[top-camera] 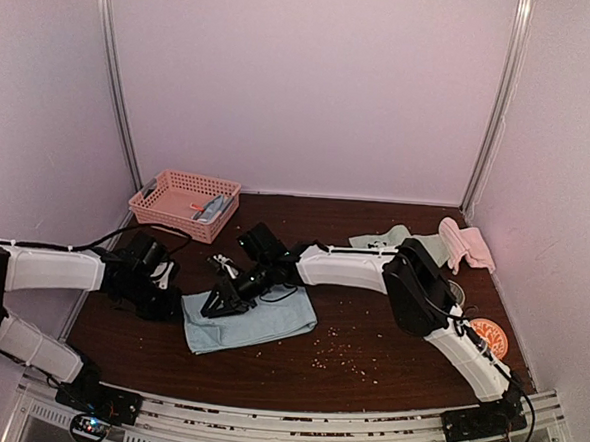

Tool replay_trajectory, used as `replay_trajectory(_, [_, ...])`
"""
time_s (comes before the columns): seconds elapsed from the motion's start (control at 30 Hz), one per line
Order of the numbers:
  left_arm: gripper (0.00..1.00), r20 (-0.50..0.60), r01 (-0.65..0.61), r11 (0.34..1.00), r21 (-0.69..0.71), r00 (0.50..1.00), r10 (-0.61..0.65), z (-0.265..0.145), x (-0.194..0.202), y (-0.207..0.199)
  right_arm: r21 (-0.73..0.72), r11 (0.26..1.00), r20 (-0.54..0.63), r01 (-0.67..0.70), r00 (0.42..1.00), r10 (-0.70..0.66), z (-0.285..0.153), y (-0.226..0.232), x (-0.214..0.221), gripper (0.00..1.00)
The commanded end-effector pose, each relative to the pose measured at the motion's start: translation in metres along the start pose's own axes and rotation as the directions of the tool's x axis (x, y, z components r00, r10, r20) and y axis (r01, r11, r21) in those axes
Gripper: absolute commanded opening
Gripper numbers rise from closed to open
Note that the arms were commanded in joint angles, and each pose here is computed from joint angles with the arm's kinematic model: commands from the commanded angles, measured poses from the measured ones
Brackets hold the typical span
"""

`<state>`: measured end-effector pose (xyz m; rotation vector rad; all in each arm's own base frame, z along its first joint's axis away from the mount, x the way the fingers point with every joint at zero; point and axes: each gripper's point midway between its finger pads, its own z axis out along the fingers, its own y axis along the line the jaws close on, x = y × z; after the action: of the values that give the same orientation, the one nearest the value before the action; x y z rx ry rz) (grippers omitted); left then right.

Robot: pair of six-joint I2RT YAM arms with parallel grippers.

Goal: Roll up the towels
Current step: Fold the towel at the center of the board.

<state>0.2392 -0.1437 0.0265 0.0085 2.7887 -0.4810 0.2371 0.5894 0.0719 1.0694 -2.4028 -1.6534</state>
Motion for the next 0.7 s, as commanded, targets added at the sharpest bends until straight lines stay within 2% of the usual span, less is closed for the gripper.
replay_trajectory(0.0, [0.0, 0.094, 0.007, 0.999, -0.038, 0.996, -0.004, -0.027, -0.024, -0.004, -0.012, 0.995, 0.01, 0.096, 0.995, -0.096, -0.019, 0.026, -0.01, 0.31])
replay_trajectory(0.13, [0.0, 0.185, 0.009, 1.0, -0.025, 0.983, -0.004, -0.056, -0.049, -0.016, 0.01, 0.992, -0.01, 0.13, 0.992, -0.129, -0.041, 0.026, -0.003, 0.31])
replay_trajectory(0.27, [0.0, 0.224, -0.04, 0.997, 0.068, 0.974, 0.024, -0.067, -0.067, -0.041, 0.104, 0.974, -0.013, 0.199, 0.98, -0.199, -0.08, 0.008, -0.005, 0.3])
replay_trajectory(0.47, [0.0, 0.16, -0.08, 0.982, 0.174, 0.986, 0.052, -0.044, -0.063, -0.067, 0.227, 0.949, 0.01, 0.219, 0.974, -0.228, -0.138, -0.032, -0.009, 0.24])
replay_trajectory(0.57, [0.0, 0.092, -0.102, 0.968, 0.231, 0.992, 0.083, -0.029, -0.05, -0.078, 0.27, 0.942, 0.027, 0.199, 0.976, -0.214, -0.157, -0.057, -0.015, 0.2])
replay_trajectory(0.67, [0.0, 0.029, -0.106, 0.975, 0.194, 0.994, 0.103, -0.011, -0.038, -0.071, 0.301, 0.939, 0.011, 0.164, 0.984, -0.176, -0.164, -0.084, -0.014, 0.16])
